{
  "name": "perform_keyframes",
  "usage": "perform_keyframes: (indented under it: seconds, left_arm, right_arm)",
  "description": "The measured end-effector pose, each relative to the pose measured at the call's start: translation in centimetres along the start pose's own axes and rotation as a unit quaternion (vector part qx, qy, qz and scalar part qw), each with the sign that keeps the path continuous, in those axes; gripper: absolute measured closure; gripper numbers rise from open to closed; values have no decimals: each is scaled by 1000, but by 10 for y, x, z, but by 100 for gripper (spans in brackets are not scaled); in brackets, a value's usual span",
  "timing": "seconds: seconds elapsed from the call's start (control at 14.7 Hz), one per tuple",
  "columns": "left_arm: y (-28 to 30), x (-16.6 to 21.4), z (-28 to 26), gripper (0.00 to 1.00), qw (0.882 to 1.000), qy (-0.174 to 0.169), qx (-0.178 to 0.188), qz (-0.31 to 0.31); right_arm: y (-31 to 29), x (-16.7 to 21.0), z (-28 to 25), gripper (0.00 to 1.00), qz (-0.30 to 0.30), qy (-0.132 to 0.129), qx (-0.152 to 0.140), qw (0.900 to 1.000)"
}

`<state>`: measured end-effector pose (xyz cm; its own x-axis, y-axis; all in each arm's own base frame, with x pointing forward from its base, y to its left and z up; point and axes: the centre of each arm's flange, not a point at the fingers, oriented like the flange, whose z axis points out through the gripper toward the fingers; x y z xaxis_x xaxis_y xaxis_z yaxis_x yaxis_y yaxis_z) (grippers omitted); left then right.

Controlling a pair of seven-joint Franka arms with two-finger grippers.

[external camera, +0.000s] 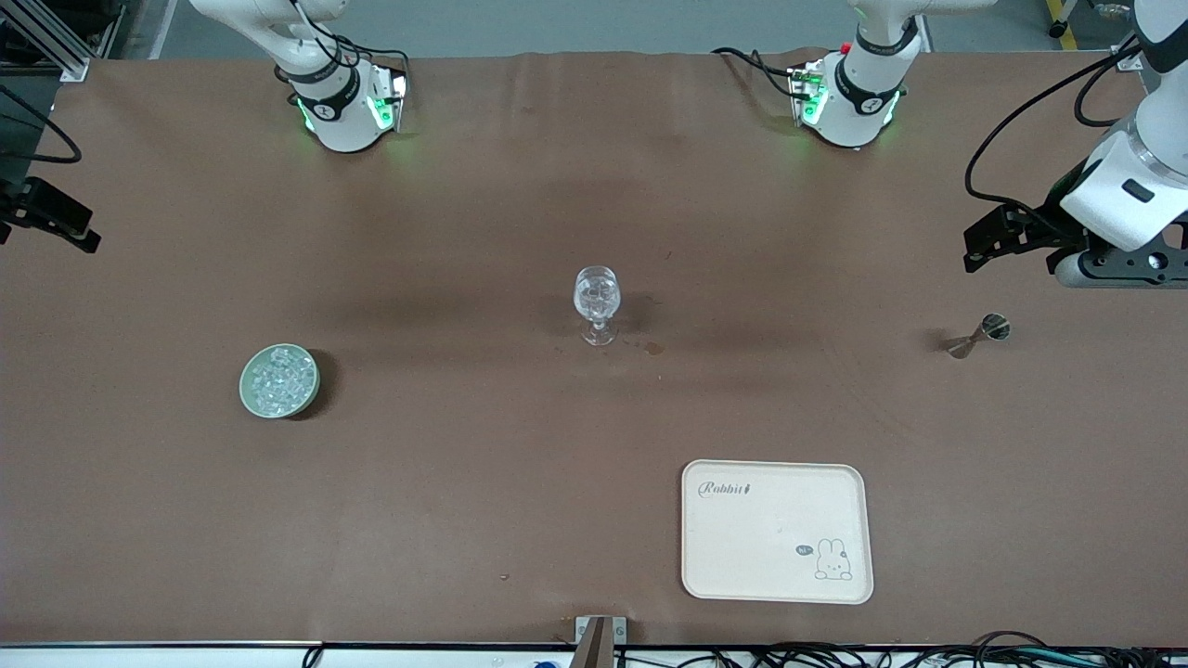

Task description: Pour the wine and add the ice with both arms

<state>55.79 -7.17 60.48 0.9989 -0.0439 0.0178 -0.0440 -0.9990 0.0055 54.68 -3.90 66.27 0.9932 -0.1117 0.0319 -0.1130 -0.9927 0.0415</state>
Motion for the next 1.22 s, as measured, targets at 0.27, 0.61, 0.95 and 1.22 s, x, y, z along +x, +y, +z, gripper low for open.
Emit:
perform_keyframes:
  seconds: [0.27,0.61,0.95,1.22]
  left_arm:
    - [-2,0,0,0,1000,0,0,-2]
    - [-21,-1,2,0,1000,-9,2,-19]
    - [-94,-3,2,0,992,-14,0,-129]
    - [-157,-11,19,0,974,-48,-8,-222]
  right_arm:
    - [3,2,-1,0,3,8,2,1000]
    - [3,3,0,0,3,8,2,1000]
    - [-1,22,26,0,0,5,2,1000]
    - [-7,52,106,0,-9,4,1,1000]
